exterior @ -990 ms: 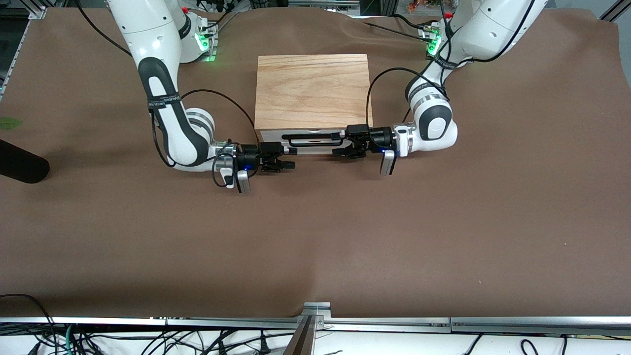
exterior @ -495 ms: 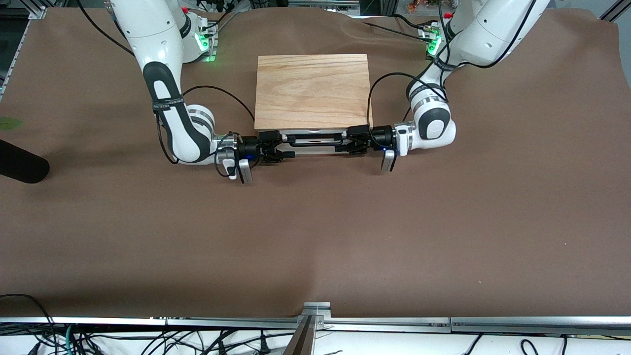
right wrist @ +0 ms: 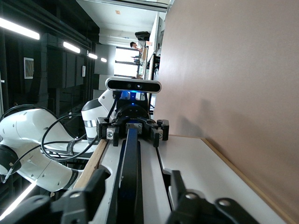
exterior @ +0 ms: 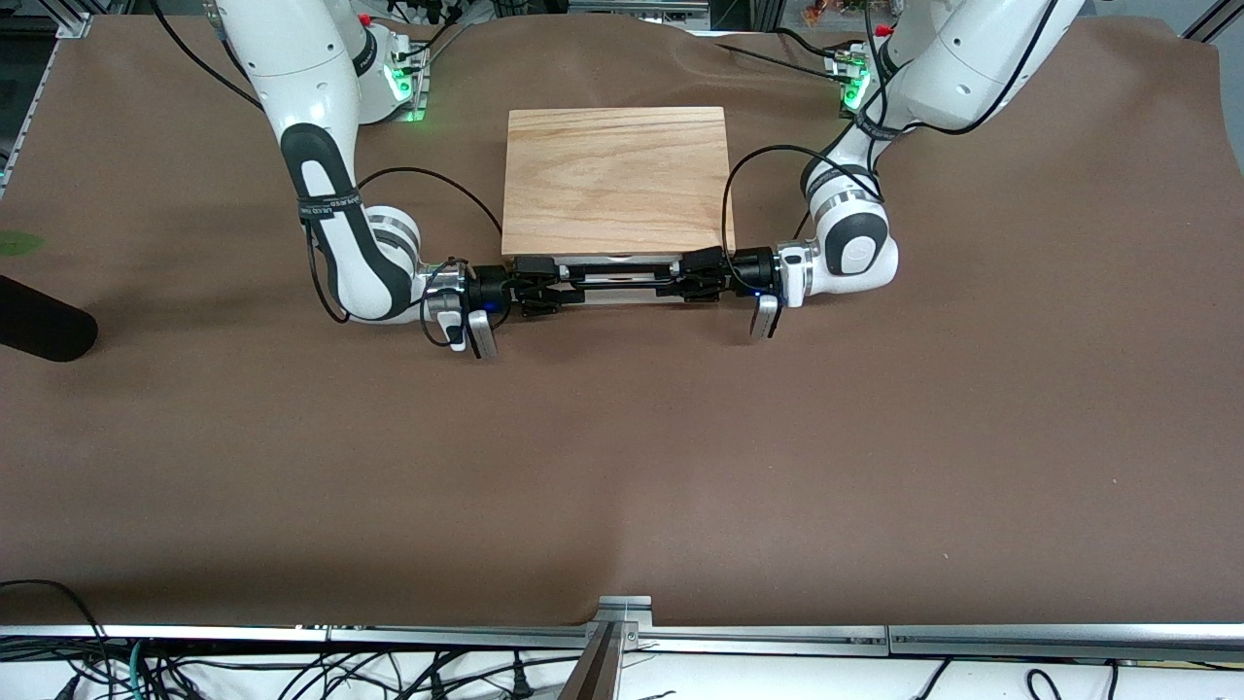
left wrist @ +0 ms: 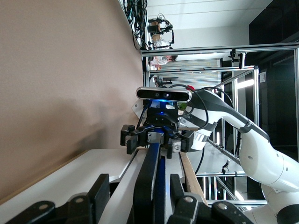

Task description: Pull top drawer with both arms simultaneously

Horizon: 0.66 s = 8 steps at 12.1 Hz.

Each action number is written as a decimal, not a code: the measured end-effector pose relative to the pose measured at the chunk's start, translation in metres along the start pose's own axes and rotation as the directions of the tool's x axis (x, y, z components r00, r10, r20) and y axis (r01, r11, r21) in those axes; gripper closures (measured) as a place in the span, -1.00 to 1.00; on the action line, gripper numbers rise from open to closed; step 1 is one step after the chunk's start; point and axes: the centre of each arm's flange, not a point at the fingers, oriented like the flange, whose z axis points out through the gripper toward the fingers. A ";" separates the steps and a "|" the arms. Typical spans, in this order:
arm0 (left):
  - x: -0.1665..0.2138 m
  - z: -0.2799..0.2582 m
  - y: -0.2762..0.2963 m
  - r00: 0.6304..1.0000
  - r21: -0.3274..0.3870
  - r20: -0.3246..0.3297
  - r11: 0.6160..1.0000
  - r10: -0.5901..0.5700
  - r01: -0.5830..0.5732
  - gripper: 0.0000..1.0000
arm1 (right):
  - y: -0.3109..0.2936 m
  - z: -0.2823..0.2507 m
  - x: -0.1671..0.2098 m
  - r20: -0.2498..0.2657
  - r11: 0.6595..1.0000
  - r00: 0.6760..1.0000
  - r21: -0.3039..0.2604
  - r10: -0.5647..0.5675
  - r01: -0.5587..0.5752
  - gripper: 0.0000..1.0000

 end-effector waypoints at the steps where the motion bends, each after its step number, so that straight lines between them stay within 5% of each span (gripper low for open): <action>1: 0.000 0.000 0.000 1.000 0.000 0.000 1.000 0.000 0.000 -0.09 | 0.000 0.000 0.000 0.000 1.000 1.000 0.000 -0.001 0.001 0.13; 3: 0.000 0.000 0.000 1.000 -0.002 0.000 1.000 0.000 0.000 0.11 | -0.004 0.000 0.001 0.002 1.000 1.000 0.015 -0.006 0.006 0.57; 5: 0.000 0.000 0.002 1.000 -0.020 0.002 1.000 0.000 0.000 0.61 | -0.004 0.000 0.001 0.004 1.000 1.000 0.014 -0.006 0.006 0.56; 8: 0.000 0.000 0.002 1.000 -0.023 0.002 1.000 -0.004 0.004 0.64 | -0.004 0.000 0.001 0.005 1.000 1.000 0.015 -0.006 0.006 0.56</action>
